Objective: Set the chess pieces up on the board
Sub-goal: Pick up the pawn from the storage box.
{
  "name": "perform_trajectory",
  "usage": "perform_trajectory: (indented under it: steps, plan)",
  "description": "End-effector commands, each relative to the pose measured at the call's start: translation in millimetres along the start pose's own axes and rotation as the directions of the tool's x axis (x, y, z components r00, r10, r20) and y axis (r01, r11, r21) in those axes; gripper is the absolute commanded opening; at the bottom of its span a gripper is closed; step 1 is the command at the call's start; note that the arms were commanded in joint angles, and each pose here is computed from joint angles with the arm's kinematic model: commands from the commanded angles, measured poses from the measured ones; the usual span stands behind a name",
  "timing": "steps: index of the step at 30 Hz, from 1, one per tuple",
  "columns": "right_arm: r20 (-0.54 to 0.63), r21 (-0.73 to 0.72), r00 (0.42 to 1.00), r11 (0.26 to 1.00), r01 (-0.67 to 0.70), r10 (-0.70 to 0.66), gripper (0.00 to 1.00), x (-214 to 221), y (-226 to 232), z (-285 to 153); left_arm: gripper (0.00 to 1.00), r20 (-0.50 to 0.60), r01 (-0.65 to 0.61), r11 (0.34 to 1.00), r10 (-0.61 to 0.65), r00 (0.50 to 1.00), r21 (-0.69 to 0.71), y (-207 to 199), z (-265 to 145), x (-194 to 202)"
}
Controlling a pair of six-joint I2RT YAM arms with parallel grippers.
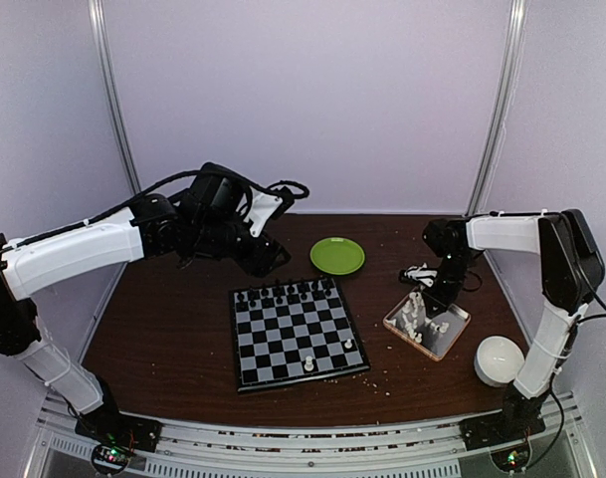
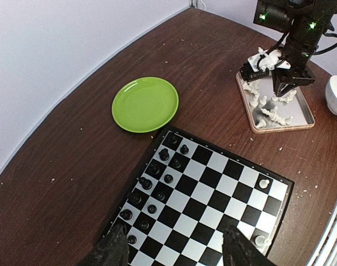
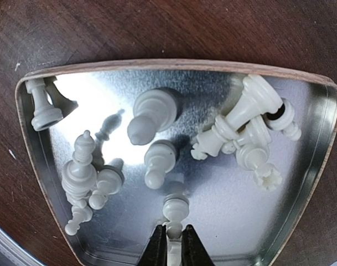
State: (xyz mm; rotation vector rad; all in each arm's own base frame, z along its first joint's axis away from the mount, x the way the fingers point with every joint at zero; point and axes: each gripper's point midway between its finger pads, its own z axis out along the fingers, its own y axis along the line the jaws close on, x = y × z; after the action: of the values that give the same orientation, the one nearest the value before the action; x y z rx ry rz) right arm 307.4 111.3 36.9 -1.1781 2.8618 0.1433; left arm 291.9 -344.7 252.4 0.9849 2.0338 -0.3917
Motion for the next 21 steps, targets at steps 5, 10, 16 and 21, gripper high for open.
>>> perform_trajectory:
  steps: [5,10,16,21]
  plan:
    - [-0.009,-0.004,1.0,1.0,-0.004,0.004,0.13,-6,1,3,0.6,0.036,-0.013,1.0,0.013,0.999,0.001,-1,-3,-10]
    - [0.004,-0.005,1.0,1.0,-0.005,0.005,0.07,-9,2,1,0.6,0.034,-0.013,1.0,0.013,0.999,0.001,-1,-2,-10]
    - [0.056,0.001,0.998,1.0,-0.002,0.002,0.02,-11,6,-21,0.6,0.035,-0.013,1.0,0.013,0.999,-0.002,0,-3,-10]
    - [0.139,0.006,0.99,1.0,0.009,-0.01,0.01,-14,16,-59,0.6,0.035,-0.014,1.0,0.014,0.999,-0.005,0,-3,-10]
